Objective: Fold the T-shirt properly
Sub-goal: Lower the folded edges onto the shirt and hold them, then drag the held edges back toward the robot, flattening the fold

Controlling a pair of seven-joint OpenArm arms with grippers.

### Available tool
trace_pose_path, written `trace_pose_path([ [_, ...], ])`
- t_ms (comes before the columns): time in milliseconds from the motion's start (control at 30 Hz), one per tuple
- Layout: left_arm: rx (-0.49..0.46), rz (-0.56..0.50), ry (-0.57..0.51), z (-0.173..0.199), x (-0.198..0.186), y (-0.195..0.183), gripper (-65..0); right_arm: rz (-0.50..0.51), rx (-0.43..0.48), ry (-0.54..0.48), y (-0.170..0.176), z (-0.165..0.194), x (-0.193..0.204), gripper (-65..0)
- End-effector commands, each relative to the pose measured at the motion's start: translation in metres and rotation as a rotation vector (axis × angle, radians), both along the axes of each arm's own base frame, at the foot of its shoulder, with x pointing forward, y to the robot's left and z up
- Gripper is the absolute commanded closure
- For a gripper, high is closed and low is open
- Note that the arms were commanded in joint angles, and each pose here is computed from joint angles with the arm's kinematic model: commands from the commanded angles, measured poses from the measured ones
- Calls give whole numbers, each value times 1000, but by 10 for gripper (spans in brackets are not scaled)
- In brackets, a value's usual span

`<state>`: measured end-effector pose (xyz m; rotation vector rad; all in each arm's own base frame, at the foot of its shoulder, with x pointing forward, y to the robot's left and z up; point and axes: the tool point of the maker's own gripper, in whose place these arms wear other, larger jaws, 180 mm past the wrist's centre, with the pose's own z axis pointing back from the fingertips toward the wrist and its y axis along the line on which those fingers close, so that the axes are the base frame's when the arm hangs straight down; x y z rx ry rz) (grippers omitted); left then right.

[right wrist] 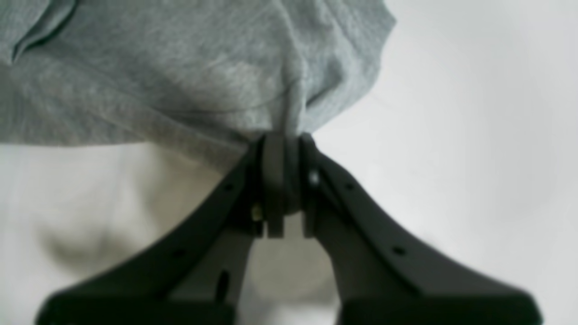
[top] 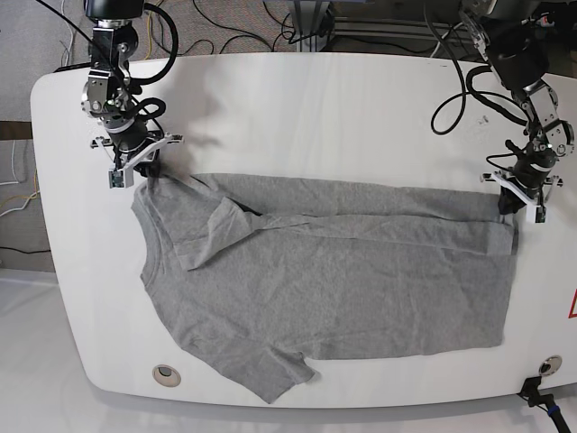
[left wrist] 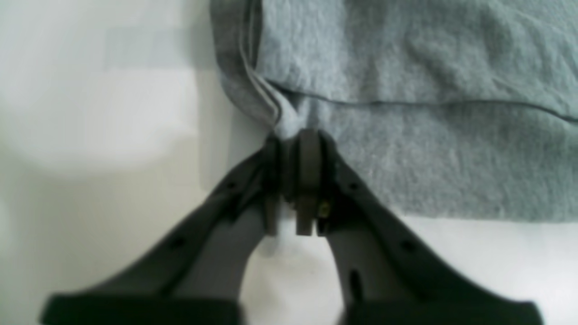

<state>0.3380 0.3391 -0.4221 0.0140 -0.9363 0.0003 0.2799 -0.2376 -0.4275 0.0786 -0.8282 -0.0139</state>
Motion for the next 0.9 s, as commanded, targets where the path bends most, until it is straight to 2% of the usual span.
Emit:
trace_pose_path([
  [0,36,5,36,0,-3,10,0,10,-16,11,-3,2,-1,-40],
  [67,37,4,39,-1,-4,10,0,10,-14,9,-3,2,0,0],
  [433,49,-5,70,-8,-17,11,0,11,-14,25,-2,-2,-7,0],
  [600,97,-24,98,-11,-43,13,0,28,-25,39,0,-2,-24,0],
  [867,176,-70,173,-17,-101,12,0,82,-43,87,14,1,-76,0],
])
